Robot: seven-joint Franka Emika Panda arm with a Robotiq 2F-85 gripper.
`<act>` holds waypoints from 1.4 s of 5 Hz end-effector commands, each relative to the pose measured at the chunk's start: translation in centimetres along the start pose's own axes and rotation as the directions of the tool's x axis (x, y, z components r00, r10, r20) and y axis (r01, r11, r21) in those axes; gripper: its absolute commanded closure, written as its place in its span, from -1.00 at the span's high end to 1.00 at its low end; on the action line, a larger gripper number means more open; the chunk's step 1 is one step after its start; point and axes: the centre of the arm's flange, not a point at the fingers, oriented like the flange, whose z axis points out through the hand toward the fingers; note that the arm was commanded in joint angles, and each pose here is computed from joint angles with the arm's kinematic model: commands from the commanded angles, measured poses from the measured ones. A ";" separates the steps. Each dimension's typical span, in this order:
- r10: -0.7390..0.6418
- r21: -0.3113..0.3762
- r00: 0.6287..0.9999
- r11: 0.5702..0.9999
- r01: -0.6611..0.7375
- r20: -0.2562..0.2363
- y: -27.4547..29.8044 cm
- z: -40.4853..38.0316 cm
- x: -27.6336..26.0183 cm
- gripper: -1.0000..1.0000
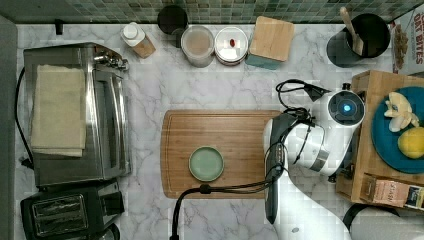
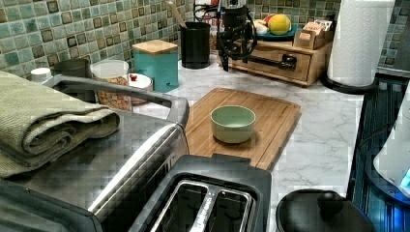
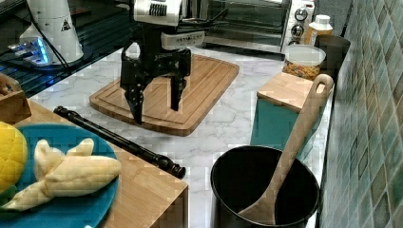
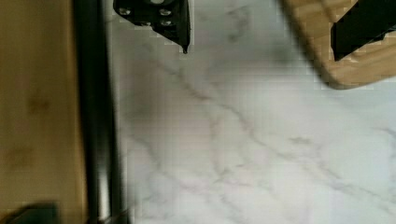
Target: Open the drawer.
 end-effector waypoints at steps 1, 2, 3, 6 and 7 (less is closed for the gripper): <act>-0.087 0.099 0.996 0.991 0.088 -0.010 -12.4 -2.3 -5.0 1.00; -0.088 0.123 0.996 0.988 0.090 -0.017 -15.7 -3.2 -6.4 1.00; -0.098 0.171 0.992 0.979 0.111 -0.082 -17.6 -3.7 -7.5 1.00; -0.098 0.171 0.992 0.979 0.110 -0.082 -17.6 -3.7 -7.4 1.00; -0.098 0.171 0.992 0.979 0.111 -0.082 -17.6 -3.7 -7.4 1.00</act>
